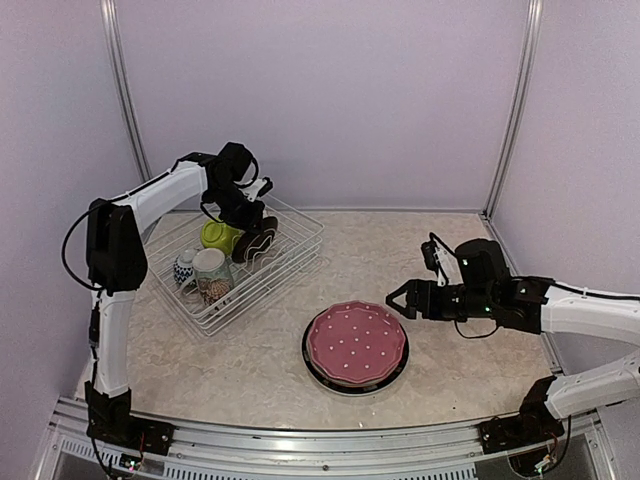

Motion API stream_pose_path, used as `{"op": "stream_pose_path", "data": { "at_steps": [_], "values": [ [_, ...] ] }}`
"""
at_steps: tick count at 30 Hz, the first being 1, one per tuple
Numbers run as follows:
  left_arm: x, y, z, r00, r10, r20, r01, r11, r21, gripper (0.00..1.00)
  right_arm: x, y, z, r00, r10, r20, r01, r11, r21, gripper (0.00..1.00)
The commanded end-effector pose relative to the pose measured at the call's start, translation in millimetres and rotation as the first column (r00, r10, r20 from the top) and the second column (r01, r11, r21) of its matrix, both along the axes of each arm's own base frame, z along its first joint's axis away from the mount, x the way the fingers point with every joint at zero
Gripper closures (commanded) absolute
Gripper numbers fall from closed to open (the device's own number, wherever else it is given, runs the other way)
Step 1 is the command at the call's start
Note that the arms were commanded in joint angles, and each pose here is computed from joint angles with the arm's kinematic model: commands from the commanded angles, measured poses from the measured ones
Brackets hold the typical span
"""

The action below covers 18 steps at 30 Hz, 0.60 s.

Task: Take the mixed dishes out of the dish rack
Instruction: Grab the plate from the dish rack.

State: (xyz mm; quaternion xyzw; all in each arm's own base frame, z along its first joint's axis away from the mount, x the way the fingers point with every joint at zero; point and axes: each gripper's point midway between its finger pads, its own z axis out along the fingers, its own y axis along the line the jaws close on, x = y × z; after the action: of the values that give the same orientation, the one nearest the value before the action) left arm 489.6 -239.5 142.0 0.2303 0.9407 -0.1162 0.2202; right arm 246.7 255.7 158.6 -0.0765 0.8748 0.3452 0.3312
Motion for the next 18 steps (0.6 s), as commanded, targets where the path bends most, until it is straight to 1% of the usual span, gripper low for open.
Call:
{"op": "stream_pose_path", "data": {
  "at_steps": [1, 3, 5, 11, 18],
  "values": [
    [-3.8, 1.5, -2.6, 1.000, 0.001, 0.008, -0.002, 0.999, 0.042, 0.86, -6.7, 2.3, -7.7, 1.000, 0.009, -0.022, -0.008, 1.000, 0.017, 0.16],
    [-5.9, -1.4, -1.0, 1.000, -0.015, 0.007, 0.014, 0.999, 0.034, 0.89, -7.7, 2.6, -7.8, 1.000, 0.008, -0.022, -0.008, 1.000, 0.023, 0.16],
    [-6.8, -2.9, 2.0, 1.000, -0.020, 0.013, 0.019, 0.999, 0.035, 0.94, -8.1, 2.5, -7.4, 1.000, 0.006, -0.020, -0.005, 1.000, 0.026, 0.16],
    [-14.3, -9.7, 23.5, 0.996, -0.053, 0.066, 0.050, 0.998, 0.046, 0.99, -7.6, -0.9, -8.7, 1.000, -0.019, -0.024, 0.020, 1.000, 0.023, 0.16],
    [-24.1, -9.0, 57.1, 0.983, -0.075, 0.168, 0.058, 0.993, 0.103, 1.00, -5.6, -0.1, -14.3, 0.998, -0.030, -0.048, 0.031, 0.999, 0.010, 0.16]
  ]
}}
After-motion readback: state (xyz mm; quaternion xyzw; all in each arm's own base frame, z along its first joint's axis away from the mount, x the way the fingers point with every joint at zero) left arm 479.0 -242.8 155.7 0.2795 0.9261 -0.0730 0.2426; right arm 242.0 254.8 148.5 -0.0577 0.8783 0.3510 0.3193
